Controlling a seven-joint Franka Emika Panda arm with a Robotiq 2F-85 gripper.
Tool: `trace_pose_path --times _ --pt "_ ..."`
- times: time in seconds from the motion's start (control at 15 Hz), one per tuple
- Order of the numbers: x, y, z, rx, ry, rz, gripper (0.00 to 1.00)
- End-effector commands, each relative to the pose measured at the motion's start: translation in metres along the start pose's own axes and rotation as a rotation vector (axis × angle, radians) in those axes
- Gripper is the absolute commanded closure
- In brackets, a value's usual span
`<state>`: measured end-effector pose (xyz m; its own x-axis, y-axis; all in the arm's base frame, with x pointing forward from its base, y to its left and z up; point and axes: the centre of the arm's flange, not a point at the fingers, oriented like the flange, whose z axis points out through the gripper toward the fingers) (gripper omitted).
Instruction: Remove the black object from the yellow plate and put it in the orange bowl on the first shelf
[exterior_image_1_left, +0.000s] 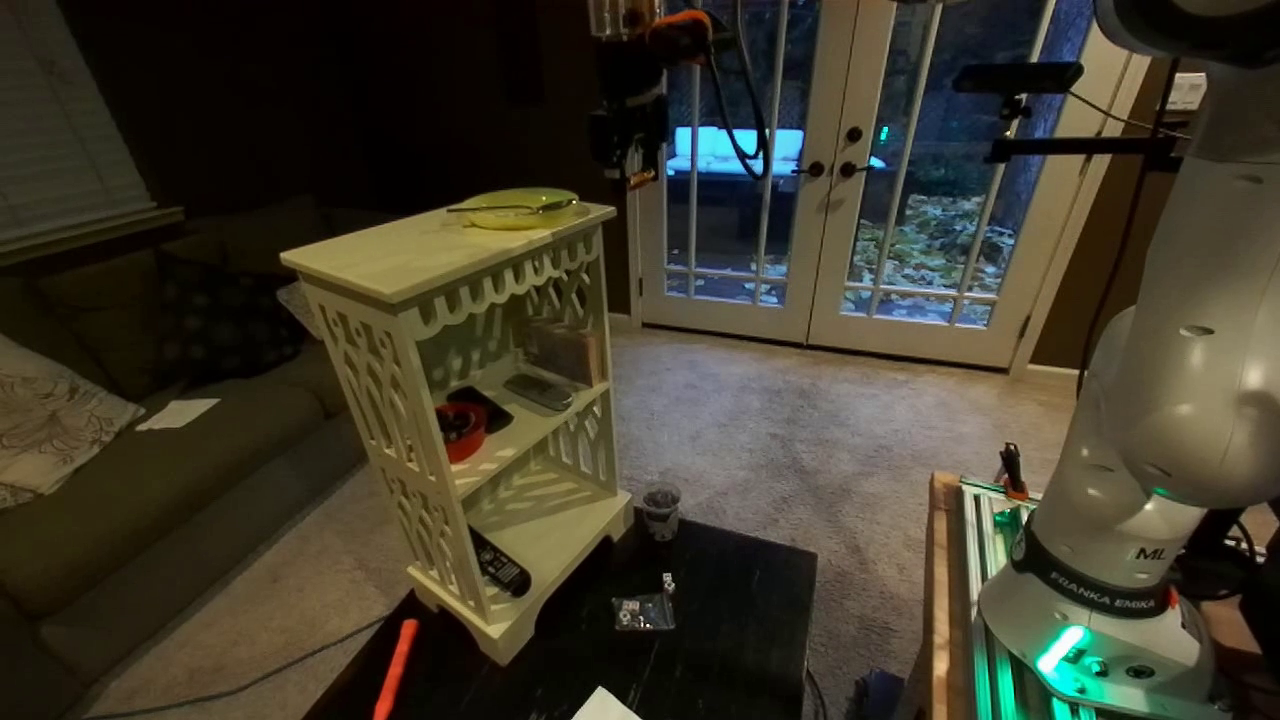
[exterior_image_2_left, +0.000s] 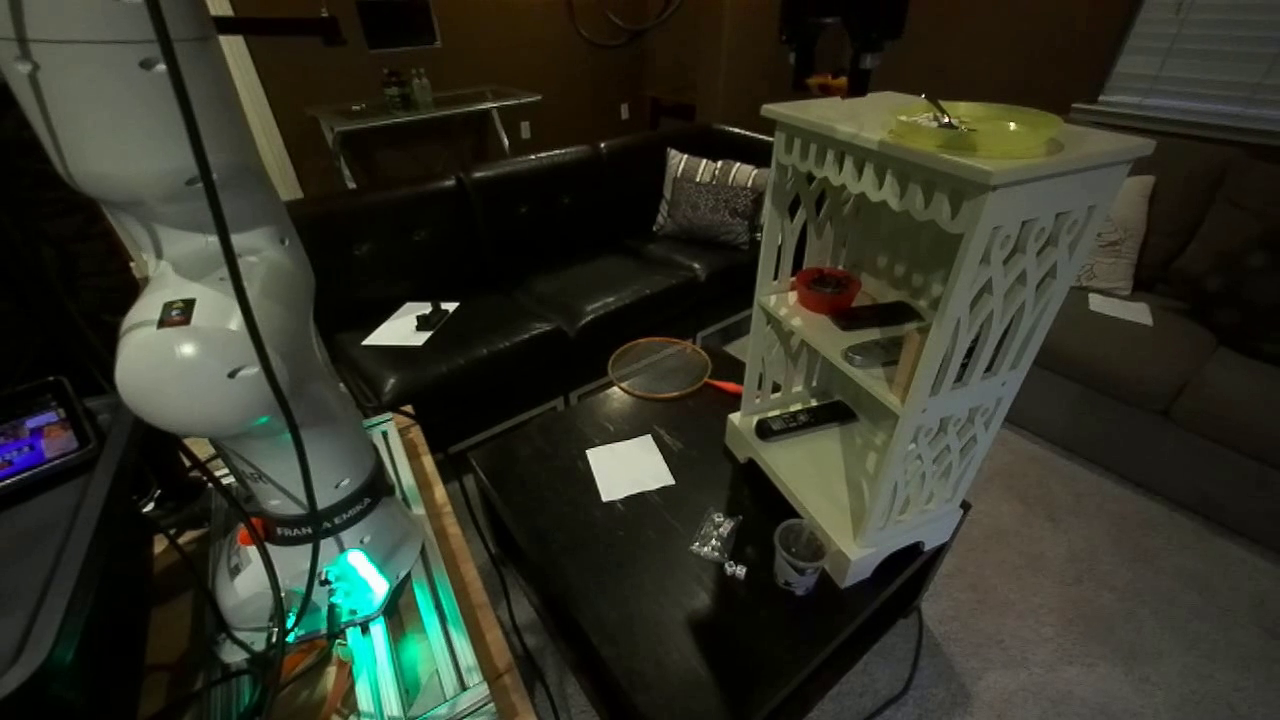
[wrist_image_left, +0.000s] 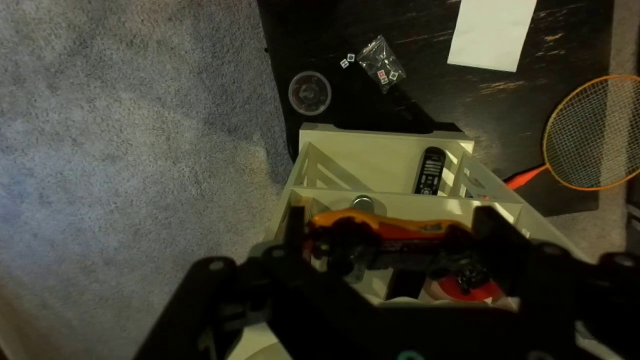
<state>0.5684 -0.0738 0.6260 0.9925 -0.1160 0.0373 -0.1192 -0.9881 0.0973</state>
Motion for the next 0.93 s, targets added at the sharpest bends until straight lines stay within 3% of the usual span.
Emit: trace_pose_path --times 0.0,0.13,0.47,0.87 --pt "-0.030 0.011 0.046 0.041 0.058 -0.119 0.42" --pt "-0.050 0.023 0.083 0.093 0.097 -0.197 0.42" --pt "-0.067 0.042 0.152 0.254 0.252 -0.202 0.42" --pt "-0.125 0.011 0.228 0.256 0.267 -0.289 0.42"
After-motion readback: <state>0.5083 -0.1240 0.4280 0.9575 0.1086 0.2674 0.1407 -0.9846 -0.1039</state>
